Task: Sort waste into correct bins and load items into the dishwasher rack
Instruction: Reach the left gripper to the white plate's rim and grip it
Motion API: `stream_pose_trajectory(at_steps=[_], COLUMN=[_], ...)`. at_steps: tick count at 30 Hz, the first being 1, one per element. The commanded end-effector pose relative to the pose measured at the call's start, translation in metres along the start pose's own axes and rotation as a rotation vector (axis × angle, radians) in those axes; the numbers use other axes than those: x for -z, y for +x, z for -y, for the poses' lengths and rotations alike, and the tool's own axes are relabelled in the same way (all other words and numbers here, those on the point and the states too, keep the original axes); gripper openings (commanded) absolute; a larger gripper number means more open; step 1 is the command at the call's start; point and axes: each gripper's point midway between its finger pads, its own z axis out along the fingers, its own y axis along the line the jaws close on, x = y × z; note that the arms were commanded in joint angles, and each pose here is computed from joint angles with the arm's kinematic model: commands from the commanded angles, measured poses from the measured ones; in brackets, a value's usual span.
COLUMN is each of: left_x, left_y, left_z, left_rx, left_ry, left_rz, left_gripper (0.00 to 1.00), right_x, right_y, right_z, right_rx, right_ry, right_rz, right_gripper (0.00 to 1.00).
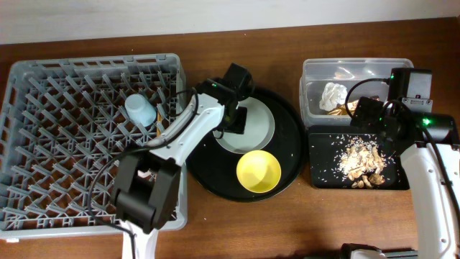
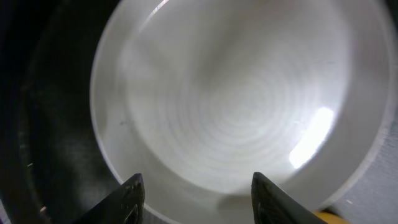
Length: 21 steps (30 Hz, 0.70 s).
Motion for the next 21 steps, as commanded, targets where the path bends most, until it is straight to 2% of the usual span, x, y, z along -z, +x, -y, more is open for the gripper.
stream_pose_trajectory(at_steps=[1, 10, 21], left_x=[-0.014, -0.030, -0.038], left_y=[0.003, 0.006, 0.010], left_z=[-0.009, -0.026, -0.033], left_rx=[0.010, 0.031, 0.029], left_ry=[-0.041, -0.142, -0.178], left_rz=[-0.015, -0.031, -0.048], left_gripper=[0.54, 0.55, 0.54], right_x=[0.001, 0.001, 0.001], right_y=[-0.003, -0.003, -0.003], right_z=[0.004, 0.004, 0.004], right_rx=[-0.003, -0.003, -0.002], right_ry=[0.022, 0.022, 0.022], right_rz=[0.009, 0.009, 0.008], right_gripper=[0.99, 0.99, 0.99])
